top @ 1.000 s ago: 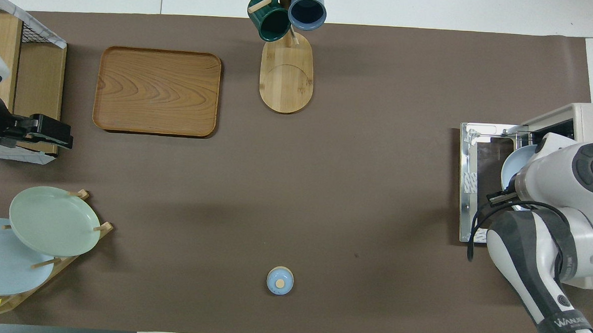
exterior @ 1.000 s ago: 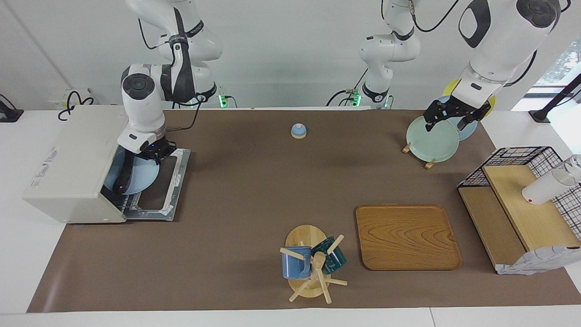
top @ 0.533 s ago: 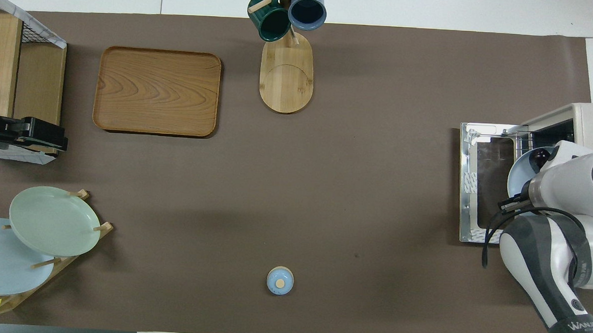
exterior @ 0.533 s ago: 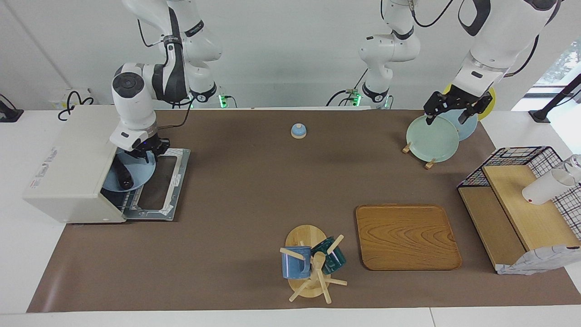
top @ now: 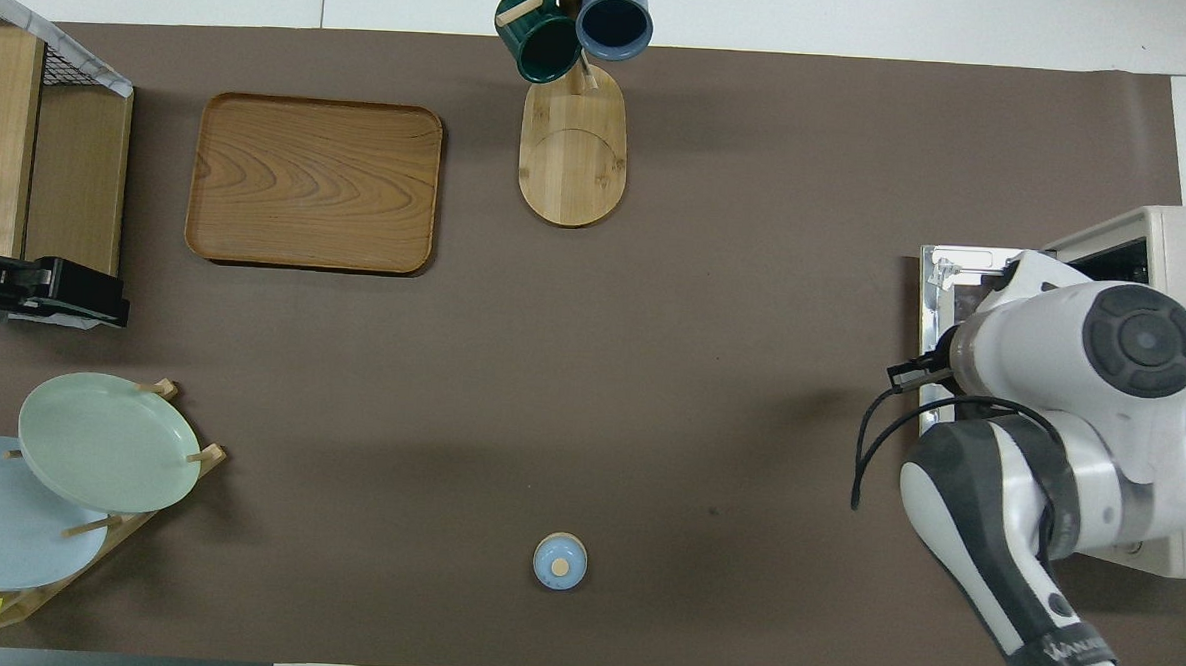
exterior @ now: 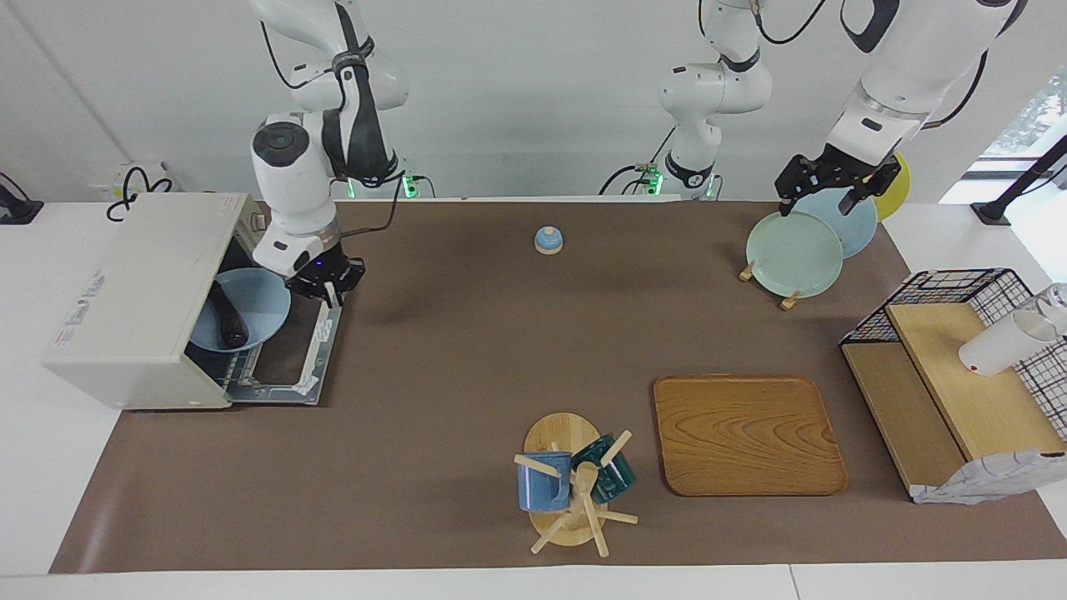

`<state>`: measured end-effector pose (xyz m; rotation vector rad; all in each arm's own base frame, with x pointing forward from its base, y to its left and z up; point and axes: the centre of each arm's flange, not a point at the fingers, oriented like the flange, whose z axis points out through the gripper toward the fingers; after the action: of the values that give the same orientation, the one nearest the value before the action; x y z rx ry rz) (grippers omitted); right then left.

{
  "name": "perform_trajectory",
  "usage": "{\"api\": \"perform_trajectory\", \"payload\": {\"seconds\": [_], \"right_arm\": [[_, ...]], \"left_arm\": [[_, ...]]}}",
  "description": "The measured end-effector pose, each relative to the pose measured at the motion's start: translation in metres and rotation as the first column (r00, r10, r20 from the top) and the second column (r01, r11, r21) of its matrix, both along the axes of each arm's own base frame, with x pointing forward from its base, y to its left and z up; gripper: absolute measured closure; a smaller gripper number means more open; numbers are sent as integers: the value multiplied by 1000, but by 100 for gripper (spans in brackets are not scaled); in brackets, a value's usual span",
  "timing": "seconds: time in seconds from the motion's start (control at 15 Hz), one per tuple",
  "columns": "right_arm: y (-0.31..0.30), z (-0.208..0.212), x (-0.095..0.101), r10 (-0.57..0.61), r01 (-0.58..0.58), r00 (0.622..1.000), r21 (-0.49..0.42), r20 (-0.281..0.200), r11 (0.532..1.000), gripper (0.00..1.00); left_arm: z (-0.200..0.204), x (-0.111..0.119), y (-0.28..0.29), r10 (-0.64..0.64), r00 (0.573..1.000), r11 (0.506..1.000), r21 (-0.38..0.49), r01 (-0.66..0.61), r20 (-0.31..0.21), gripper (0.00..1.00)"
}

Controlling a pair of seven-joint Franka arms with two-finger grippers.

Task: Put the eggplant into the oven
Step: 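Push the oven door shut with the right gripper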

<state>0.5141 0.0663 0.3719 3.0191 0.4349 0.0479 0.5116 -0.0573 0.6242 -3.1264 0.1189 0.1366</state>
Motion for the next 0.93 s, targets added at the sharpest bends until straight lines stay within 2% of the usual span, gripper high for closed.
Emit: {"api": "perform_trajectory", "payload": {"seconds": [0.33, 0.47, 0.93], "right_arm": [[-8, -63, 11, -39, 39, 998, 4, -39, 999, 99], [-19, -71, 12, -50, 50, 998, 2, -48, 999, 99], [-31, -72, 14, 30, -33, 998, -58, -48, 998, 99]], "left_arm": [[-8, -4, 0, -1, 999, 1000, 5, 2, -46, 0], [-8, -5, -1, -3, 999, 1000, 5, 3, -48, 0], [-9, -5, -2, -5, 999, 1000, 5, 5, -50, 0]]}}
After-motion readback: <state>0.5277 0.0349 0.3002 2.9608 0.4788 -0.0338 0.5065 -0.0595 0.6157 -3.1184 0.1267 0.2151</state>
